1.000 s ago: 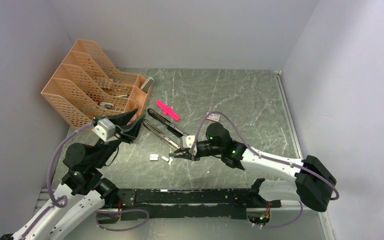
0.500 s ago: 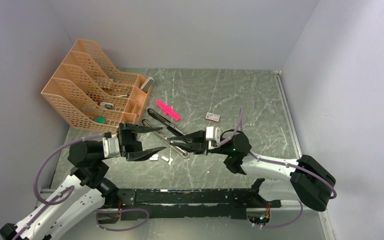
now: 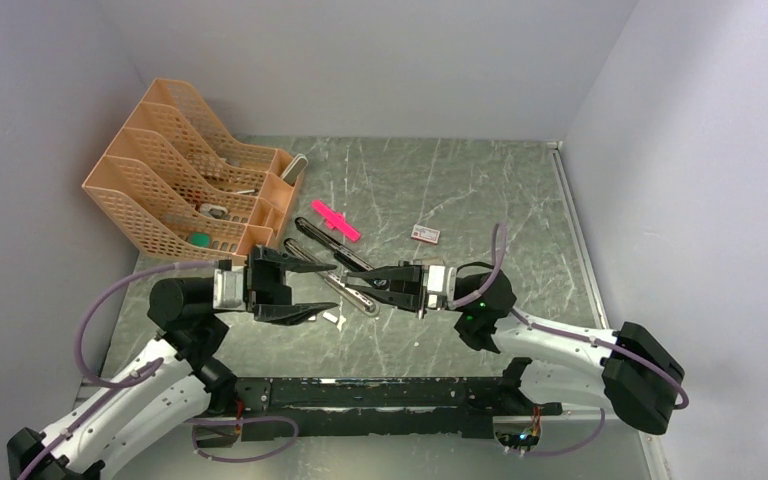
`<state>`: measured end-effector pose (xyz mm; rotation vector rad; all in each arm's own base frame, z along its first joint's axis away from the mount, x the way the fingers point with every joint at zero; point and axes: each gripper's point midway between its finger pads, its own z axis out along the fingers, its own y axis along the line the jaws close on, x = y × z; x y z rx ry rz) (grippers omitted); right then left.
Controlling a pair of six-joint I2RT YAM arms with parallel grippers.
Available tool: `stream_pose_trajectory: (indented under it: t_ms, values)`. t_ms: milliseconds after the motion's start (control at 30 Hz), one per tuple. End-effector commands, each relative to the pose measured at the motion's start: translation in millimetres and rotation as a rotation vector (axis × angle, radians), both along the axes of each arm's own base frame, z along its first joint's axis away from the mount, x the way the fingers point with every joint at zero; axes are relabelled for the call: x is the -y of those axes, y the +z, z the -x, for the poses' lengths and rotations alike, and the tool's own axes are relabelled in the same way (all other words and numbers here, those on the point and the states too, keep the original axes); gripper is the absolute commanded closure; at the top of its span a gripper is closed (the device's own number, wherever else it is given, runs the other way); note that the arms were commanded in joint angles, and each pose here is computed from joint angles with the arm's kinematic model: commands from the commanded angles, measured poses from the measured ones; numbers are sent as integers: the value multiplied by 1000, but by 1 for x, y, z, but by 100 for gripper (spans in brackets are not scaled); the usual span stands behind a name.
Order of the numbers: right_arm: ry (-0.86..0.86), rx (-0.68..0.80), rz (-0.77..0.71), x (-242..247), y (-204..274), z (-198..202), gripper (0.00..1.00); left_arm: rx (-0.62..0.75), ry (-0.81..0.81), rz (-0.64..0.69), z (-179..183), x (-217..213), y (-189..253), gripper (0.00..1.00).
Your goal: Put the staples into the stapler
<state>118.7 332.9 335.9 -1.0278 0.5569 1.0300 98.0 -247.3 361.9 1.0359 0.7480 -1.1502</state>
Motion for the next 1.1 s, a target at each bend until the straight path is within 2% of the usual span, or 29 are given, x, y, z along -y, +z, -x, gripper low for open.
stream_pose_trajectory:
  t_ms: [0,633,1067]
  values:
    - [-3,64,-12,-1,11,5,100,27,-16,35,4,-2,5,39]
    - [56,59,-47,-3,24,16,100,15,-52,4,5,3,-5,56]
    - [70,44,-59,-3,29,18,100,18,-73,-8,7,5,-8,60]
